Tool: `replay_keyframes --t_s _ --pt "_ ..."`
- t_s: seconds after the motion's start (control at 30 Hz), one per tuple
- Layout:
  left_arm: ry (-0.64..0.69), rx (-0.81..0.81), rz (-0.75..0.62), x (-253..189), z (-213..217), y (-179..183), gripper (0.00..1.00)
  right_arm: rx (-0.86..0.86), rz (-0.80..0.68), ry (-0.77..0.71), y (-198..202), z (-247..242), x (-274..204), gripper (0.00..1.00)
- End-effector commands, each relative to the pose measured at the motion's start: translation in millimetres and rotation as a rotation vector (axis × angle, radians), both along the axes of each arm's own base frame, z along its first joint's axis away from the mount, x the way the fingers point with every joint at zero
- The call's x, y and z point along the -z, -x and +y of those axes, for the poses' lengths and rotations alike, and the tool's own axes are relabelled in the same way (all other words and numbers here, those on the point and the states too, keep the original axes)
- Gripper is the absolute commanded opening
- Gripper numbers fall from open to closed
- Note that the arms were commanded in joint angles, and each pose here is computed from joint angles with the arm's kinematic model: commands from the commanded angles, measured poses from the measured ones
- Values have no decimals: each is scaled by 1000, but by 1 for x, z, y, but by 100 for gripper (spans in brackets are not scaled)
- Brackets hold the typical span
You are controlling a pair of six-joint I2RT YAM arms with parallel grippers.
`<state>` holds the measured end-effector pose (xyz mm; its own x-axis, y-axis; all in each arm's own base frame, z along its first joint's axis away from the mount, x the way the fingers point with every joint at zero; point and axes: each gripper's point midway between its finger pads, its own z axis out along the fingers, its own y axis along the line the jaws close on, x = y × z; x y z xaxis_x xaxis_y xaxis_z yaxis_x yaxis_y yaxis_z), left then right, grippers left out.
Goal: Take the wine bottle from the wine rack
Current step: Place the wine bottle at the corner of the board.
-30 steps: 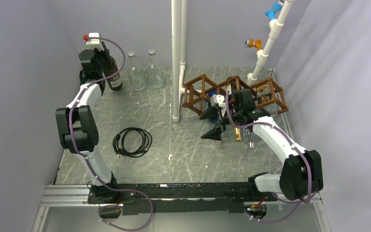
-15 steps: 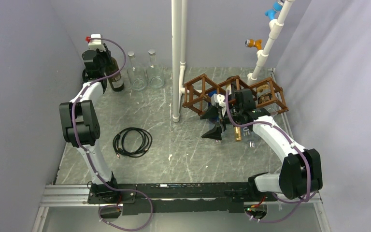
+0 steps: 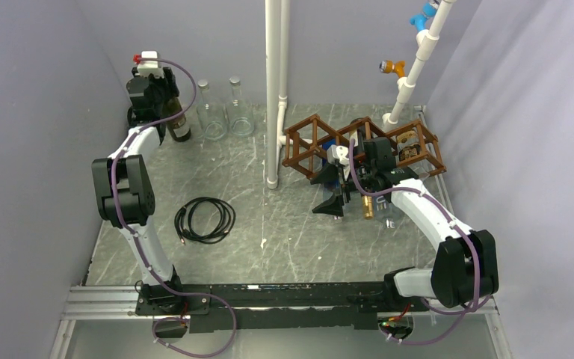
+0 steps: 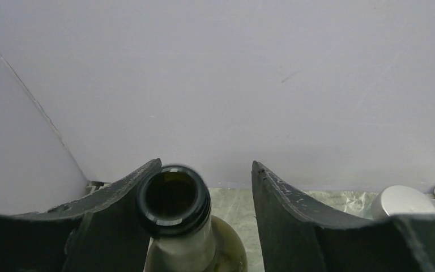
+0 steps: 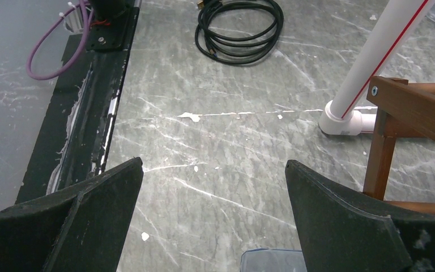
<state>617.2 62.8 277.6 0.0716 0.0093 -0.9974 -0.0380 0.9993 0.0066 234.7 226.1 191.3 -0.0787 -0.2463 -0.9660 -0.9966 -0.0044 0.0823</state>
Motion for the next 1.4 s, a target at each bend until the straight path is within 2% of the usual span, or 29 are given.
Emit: replay_keyframes --t_s 0.0,0.23,0.67,0.97,1.37 --pt "-27 9 -128 -58 -5 10 67 -3 -40 -7 -3 -1 -3 100" --pt "-16 8 -146 -77 -7 28 81 2 -53 -7 -4 -3 -4 100" --pt "63 21 -95 -102 -14 81 94 0 -99 -25 0 -9 -12 100" --pt "129 94 -51 -107 -32 126 99 7 -123 -42 3 -12 -21 100" --pt "241 147 1 -90 -55 199 99 40 -145 -69 2 -24 -31 100"
